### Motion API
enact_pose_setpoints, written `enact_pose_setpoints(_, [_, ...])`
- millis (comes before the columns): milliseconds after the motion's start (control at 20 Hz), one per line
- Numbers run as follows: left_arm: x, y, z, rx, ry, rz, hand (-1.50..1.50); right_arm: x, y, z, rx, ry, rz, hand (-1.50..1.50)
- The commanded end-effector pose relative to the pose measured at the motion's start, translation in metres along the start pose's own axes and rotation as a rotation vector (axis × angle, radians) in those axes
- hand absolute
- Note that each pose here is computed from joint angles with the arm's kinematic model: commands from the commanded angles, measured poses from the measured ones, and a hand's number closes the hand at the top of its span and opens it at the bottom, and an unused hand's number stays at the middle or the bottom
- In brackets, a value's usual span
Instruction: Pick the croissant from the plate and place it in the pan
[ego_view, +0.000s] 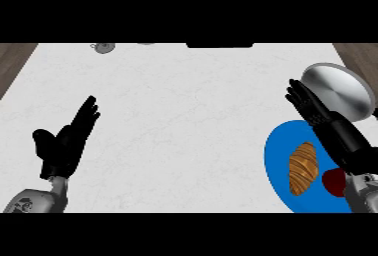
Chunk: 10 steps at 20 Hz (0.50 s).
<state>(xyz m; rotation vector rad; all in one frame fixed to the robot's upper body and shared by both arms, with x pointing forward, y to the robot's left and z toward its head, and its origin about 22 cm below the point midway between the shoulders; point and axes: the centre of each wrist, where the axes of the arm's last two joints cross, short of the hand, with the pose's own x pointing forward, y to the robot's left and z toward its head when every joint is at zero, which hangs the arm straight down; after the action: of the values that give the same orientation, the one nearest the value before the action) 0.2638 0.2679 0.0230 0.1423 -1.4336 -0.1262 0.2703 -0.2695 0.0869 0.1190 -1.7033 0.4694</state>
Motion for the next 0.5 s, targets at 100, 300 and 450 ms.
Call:
enact_pose_setpoints(100, [0.018, 0.013, -0.001, -0.026, -0.08, -0.08, 0.0, -0.042, -0.053, 0.043, -0.461, 0.268, -0.063, -1.5])
enact_pose_setpoints(300, [0.026, 0.008, -0.004, -0.06, -0.111, -0.105, 0.0, -0.07, -0.109, 0.118, -0.575, 0.789, 0.396, -1.5])
enact_pose_setpoints(450, [0.022, 0.004, 0.0, -0.111, -0.087, -0.121, 0.0, -0.095, -0.098, 0.135, -0.966, 0.819, 0.341, 1.5])
